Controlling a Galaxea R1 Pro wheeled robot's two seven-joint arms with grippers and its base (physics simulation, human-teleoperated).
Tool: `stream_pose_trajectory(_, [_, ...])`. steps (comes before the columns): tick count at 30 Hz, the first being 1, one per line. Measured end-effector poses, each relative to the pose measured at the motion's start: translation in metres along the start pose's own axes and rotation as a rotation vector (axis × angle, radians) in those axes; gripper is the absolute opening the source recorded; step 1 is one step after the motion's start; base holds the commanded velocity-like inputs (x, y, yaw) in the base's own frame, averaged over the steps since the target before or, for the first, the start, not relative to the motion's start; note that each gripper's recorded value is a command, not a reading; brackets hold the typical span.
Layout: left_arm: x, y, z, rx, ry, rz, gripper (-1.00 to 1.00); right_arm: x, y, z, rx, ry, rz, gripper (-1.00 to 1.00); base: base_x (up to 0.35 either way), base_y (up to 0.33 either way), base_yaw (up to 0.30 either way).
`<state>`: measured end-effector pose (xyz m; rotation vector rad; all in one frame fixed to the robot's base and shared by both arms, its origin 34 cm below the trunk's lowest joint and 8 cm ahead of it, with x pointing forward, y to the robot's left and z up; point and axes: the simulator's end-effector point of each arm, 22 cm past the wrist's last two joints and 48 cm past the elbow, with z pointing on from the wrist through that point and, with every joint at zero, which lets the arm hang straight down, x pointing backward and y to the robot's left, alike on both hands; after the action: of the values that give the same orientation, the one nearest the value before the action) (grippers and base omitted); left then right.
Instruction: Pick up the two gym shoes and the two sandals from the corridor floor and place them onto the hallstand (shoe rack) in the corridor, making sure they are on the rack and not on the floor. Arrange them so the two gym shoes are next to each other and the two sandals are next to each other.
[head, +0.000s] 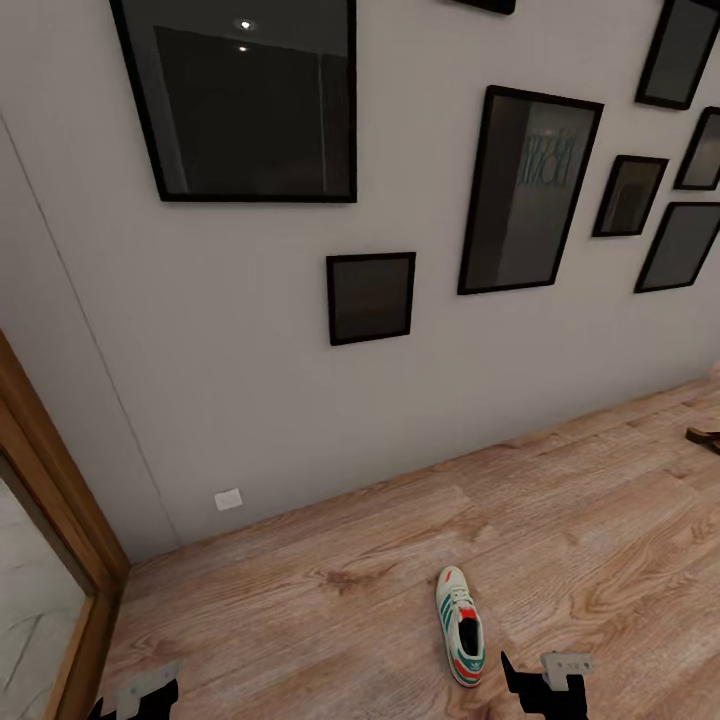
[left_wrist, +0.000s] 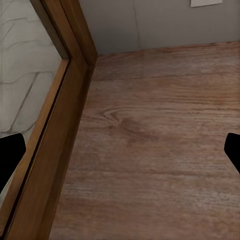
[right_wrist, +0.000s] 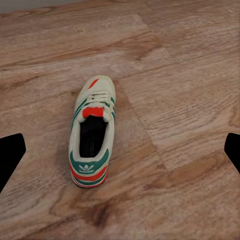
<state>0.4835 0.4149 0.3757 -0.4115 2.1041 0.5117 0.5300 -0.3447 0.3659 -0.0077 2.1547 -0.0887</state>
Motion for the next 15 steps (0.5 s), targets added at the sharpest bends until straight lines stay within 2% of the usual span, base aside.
stream_pose_trajectory(10, [-0.0004,-0.0003,0.0002,0.0,-0.001,0.0,1.0,0.0,0.0,0.0,0.0,0.0,0.0,1.0,0.0,0.001,-0.012])
stream_pose_trajectory(15, [-0.0001,-0.0002,0.0,0.0,0.0,0.0,1.0,0.0001,-0.0001,0.0,0.0,0.0,0.0,1.0,0.0,0.0,-0.21])
